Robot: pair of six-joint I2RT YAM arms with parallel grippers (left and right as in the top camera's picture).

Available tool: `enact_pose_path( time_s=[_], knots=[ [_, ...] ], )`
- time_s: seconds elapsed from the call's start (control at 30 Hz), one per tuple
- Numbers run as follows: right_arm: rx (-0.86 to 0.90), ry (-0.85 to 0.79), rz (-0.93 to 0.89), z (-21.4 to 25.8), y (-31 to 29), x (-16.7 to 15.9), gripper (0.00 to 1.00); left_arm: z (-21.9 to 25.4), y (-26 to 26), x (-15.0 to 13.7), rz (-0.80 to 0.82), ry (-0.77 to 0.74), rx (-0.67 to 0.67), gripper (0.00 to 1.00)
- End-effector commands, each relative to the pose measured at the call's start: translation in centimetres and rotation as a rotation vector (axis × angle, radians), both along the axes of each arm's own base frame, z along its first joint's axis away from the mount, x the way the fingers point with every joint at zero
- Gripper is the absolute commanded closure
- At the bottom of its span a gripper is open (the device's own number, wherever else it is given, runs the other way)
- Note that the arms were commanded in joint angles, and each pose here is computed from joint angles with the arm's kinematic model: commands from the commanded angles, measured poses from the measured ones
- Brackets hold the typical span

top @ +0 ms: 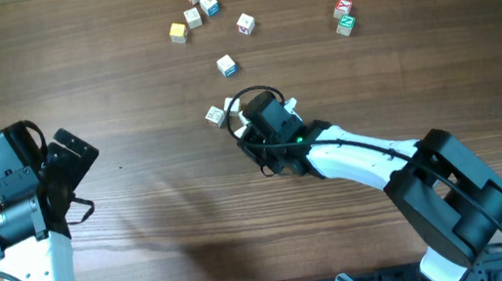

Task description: Form a circle

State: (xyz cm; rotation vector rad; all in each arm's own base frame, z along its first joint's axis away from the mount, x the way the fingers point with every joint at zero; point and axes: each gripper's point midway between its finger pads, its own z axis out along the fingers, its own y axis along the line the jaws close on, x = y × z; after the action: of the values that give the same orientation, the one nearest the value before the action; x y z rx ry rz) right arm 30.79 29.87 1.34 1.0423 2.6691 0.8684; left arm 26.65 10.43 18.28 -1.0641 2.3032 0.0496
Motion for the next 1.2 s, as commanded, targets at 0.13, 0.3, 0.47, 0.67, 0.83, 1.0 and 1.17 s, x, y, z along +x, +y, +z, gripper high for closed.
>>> enact_pose_path(
  time_s=[0.13, 0.3, 0.47, 0.67, 0.83, 1.0, 1.17],
  knots=[
    [-0.004, 0.017, -0.011, -0.8, 0.1, -0.2, 0.95, 0.0, 0.0, 0.1, 0.006, -0.006, -0.013, 0.00],
    [0.007, 0.003, -0.010, -0.5, 0.3, 0.1, 0.95, 0.0, 0.0, 0.1, 0.006, -0.006, -0.013, 0.00],
    [0.008, 0.003, -0.008, -0.5, 0.3, 0.1, 0.95, 0.0, 0.0, 0.1, 0.006, -0.006, -0.013, 0.00],
    [-0.035, 0.069, 0.042, -1.5, -0.4, -1.7, 0.95, 0.0, 0.0, 0.1, 0.006, -0.007, -0.013, 0.00],
    [-0.083, 0.063, 0.000, -1.9, -1.6, -1.2, 0.95, 0.0, 0.0, 0.1, 0.006, -0.006, -0.013, 0.00],
    [-0.122, 0.026, -0.046, -2.0, -2.7, -0.2, 0.96, 0.0, 0.0, 0.1, 0.006, -0.006, -0.013, 0.00],
    [-0.124, -0.008, -0.061, -1.7, -2.7, 0.6, 0.95, 0.0, 0.0, 0.1, 0.006, -0.007, -0.013, 0.00]
  ],
)
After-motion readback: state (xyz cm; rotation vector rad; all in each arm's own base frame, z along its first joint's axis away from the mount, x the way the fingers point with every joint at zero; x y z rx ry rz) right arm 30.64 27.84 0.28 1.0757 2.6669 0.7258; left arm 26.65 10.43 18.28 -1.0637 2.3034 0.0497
